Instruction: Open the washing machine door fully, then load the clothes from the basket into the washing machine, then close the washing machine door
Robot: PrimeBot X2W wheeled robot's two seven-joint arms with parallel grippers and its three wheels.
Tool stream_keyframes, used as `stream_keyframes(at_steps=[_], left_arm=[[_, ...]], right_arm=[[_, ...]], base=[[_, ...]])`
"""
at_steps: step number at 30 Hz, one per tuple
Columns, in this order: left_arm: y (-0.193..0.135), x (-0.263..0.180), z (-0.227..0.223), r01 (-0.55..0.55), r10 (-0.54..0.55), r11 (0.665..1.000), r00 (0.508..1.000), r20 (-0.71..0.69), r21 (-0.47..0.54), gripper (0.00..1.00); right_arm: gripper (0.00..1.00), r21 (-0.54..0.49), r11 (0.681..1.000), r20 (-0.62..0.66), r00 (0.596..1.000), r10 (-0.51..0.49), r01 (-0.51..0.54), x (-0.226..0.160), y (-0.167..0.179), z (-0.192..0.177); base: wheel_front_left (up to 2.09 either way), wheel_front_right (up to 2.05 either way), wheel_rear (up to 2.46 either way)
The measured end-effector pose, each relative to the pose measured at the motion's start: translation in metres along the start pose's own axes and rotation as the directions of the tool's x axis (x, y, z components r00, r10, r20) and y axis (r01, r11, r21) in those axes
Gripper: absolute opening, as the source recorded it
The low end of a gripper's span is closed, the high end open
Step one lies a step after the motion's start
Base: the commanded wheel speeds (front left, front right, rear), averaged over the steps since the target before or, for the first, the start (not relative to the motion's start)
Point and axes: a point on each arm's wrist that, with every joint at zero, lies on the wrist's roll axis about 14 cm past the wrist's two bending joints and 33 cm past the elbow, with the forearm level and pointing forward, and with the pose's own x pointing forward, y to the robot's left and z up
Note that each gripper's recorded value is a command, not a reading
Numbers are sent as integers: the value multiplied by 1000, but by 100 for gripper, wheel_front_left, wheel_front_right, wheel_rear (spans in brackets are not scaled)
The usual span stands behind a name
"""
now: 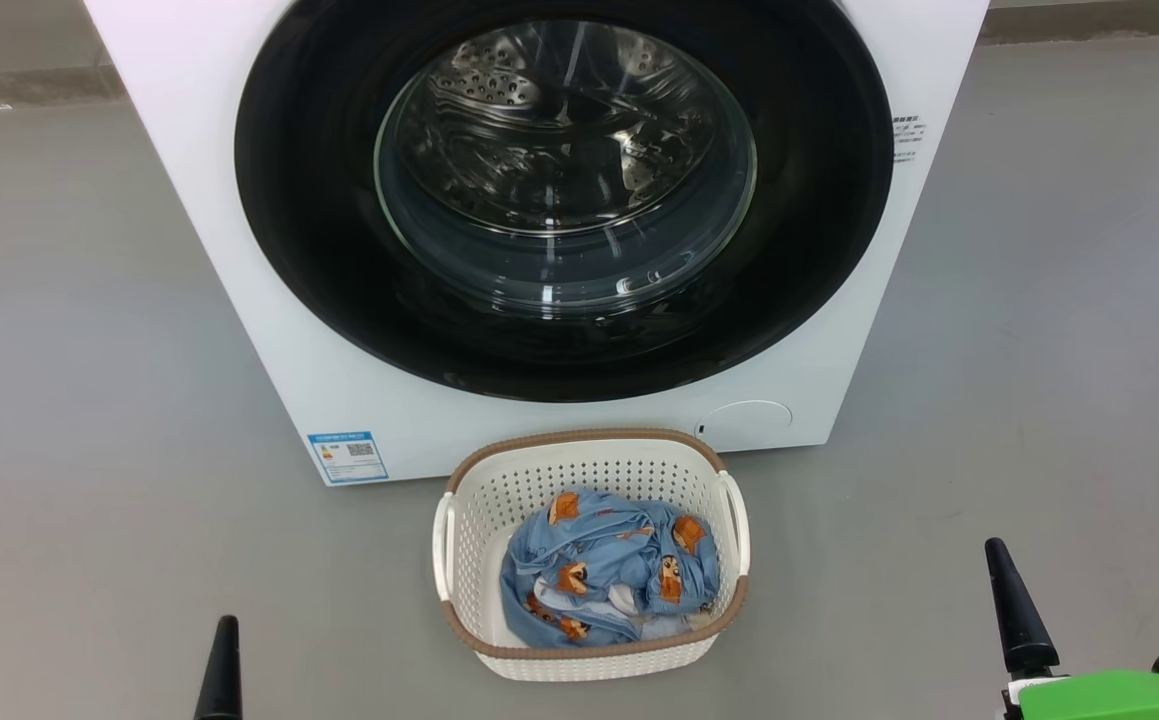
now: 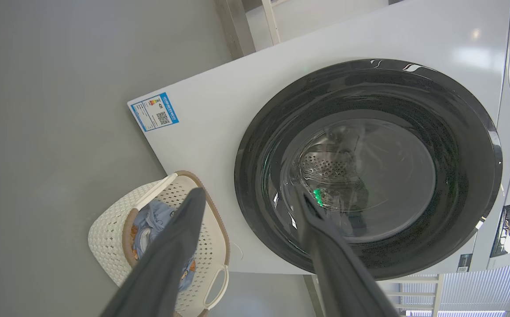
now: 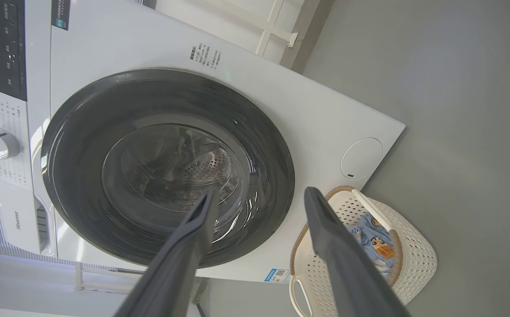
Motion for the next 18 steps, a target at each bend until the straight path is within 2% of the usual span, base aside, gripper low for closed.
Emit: stream_keyframes(at_steps=[9,18], left_arm=[[2,0,4,-3,1,993,1000,15,116,100],[2,-1,6,-2,-5,974,1000,26,225,100]], right_arm=[[100,-129,991,15,1000,22,-20,1,5,6],[100,-277,959,10,998,64,-59,2,16,6]], base=[[0,0,0],[0,0,0]])
